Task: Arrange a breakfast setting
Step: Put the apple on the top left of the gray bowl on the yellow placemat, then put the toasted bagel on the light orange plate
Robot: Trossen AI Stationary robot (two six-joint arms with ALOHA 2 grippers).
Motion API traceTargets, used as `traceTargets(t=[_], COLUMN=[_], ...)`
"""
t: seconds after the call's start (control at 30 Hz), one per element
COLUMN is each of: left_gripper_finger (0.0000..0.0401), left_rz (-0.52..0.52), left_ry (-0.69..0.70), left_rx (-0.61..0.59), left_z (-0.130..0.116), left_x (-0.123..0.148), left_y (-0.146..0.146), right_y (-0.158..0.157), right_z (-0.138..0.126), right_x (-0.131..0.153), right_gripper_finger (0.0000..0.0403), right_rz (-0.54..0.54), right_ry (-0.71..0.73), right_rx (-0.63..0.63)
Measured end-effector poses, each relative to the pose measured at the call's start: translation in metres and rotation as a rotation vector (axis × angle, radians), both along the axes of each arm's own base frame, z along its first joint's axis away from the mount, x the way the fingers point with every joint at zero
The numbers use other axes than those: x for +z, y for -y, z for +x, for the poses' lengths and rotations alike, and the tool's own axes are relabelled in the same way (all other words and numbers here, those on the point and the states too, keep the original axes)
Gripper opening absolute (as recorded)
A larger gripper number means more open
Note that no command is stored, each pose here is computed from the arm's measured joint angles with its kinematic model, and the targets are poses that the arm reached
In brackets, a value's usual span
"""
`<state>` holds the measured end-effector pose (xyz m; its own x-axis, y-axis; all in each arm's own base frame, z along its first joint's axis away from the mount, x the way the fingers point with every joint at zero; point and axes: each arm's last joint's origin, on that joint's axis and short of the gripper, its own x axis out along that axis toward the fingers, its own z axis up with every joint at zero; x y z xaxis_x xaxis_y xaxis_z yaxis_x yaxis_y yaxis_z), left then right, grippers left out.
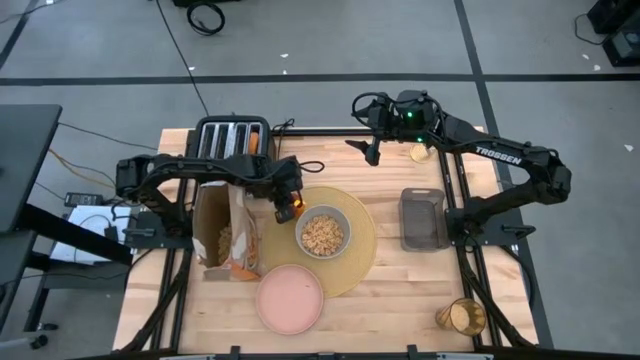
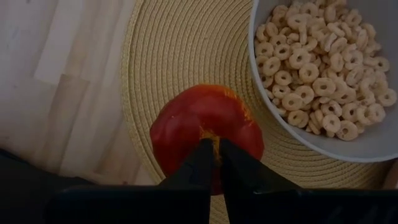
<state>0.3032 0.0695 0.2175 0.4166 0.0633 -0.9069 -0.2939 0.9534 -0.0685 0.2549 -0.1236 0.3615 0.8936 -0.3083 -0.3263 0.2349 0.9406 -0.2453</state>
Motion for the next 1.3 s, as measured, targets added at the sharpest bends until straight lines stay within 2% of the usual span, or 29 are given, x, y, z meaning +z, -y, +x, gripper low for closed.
traceTargets(t=[0.13,0.47,0.83,1.07,1.3], left_gripper_finger=[0.0034,0.0099,0.0137,0.0163,0.0165], left_rz=[0.000,-0.001,-0.002,0.008,0.017], left_ry=[-0.017,-0.020,-0.015,-0.023,-0.006], left_rx=[0.004,0.007,0.005,-0.002,-0.020], left_z=[0.003,0.004,0.001,0.004,0.009], left_x=[-0.005,-0.007,-0.001,0.016,0.047], left_y=[0.000,-0.001,0.000,-0.001,-0.002], right_y=[0.000,0.000,0.000,-0.001,-0.001], right_z=[0.000,0.000,0.000,0.000,0.000], right_x=[0.000,-0.001,-0.001,-0.001,-0.001], right_gripper_finger=[0.0373,0.0373,0.0373,0.0373,0.0373], right_rz=[0.000,0.004,0.008,0.018,0.016], right_ry=[0.000,-0.004,-0.005,0.000,0.000], right_rx=[0.001,0.007,0.016,0.051,0.051])
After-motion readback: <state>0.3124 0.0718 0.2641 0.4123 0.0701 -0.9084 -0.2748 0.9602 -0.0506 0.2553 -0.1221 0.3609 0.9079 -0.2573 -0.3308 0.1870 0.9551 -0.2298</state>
